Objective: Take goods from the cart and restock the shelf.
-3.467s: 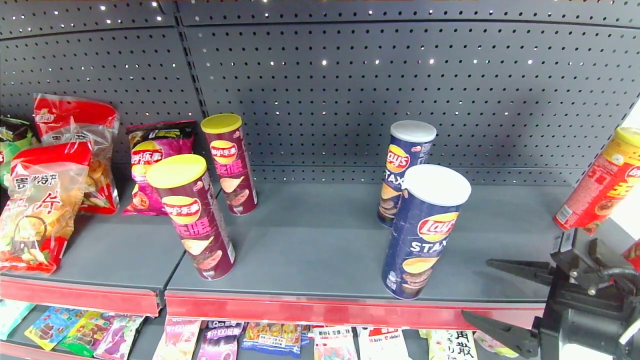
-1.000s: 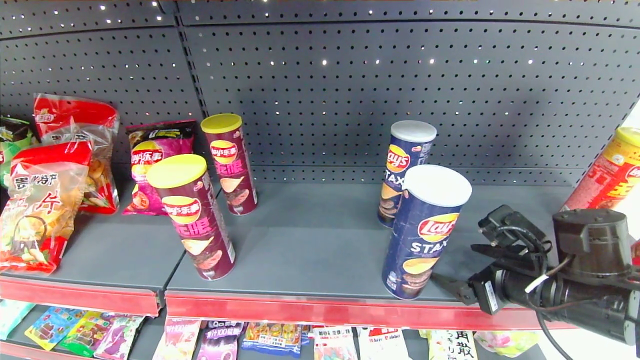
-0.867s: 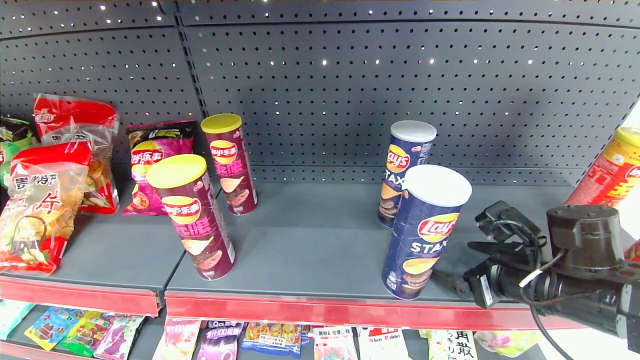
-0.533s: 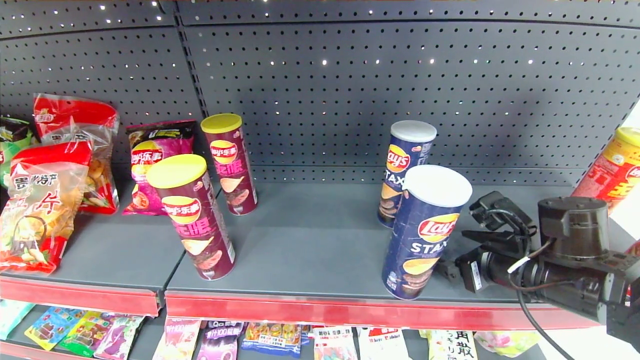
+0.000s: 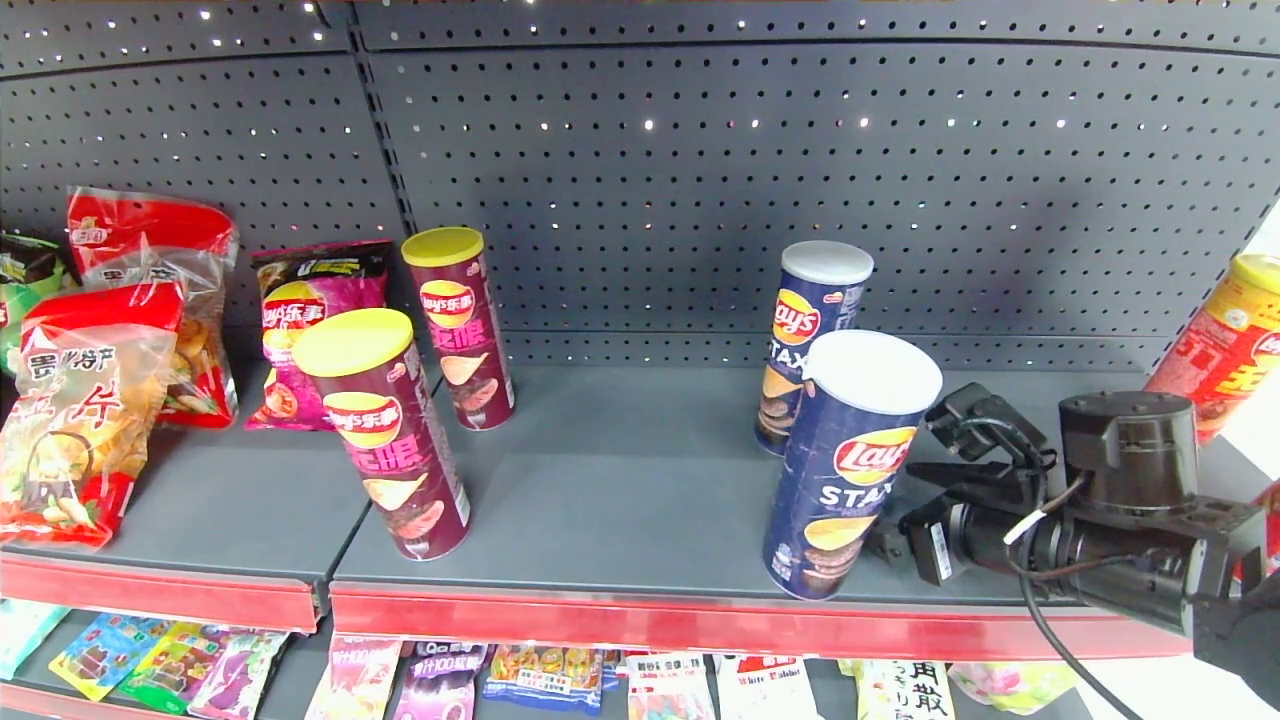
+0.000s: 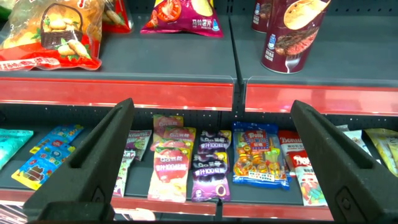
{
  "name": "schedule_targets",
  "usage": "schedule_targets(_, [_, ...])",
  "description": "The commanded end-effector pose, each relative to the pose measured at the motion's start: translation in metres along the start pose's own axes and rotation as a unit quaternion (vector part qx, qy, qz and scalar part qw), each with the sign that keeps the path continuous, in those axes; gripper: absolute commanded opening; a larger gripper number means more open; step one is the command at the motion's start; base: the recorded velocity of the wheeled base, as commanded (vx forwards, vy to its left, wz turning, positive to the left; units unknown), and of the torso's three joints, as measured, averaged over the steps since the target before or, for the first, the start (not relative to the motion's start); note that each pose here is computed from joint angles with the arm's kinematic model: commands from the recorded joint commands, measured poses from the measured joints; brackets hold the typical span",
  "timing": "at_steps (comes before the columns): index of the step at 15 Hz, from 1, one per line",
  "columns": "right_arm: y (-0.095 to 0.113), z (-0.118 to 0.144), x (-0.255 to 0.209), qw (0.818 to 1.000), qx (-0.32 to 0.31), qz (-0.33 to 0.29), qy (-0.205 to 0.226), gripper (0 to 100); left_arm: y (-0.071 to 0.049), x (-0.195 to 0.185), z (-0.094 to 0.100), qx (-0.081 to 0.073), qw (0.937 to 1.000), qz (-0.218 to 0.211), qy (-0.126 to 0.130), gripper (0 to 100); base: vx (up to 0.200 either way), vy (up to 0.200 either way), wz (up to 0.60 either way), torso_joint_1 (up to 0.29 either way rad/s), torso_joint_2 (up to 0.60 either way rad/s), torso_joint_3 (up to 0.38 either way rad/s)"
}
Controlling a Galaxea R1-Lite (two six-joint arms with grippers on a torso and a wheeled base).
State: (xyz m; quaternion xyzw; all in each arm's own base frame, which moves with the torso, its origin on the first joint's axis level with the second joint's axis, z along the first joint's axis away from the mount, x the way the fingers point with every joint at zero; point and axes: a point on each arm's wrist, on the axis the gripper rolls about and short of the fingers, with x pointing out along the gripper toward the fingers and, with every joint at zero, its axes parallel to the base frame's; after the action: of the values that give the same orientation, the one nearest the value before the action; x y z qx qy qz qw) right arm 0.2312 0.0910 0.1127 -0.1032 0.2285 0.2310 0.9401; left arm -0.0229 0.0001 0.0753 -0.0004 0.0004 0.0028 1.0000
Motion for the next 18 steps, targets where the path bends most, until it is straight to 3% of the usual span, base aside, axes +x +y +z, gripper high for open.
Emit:
schedule_targets(1, [0.000,0.000,-0.001,1.000,-0.001,0.002,-0.001,100,0.000,0.000,0.000,0.000,1.0000,0.000,0.000,100,0.000,0.000,0.00,0.000,0.00,0.000])
schedule_targets(18, [0.009,-0.009,-0.018,1.000,-0.009,0.018,0.002,100,0.000,0.000,0.000,0.000,1.0000,0.000,0.000,100,0.000,0.000,0.00,0.000,0.00,0.000])
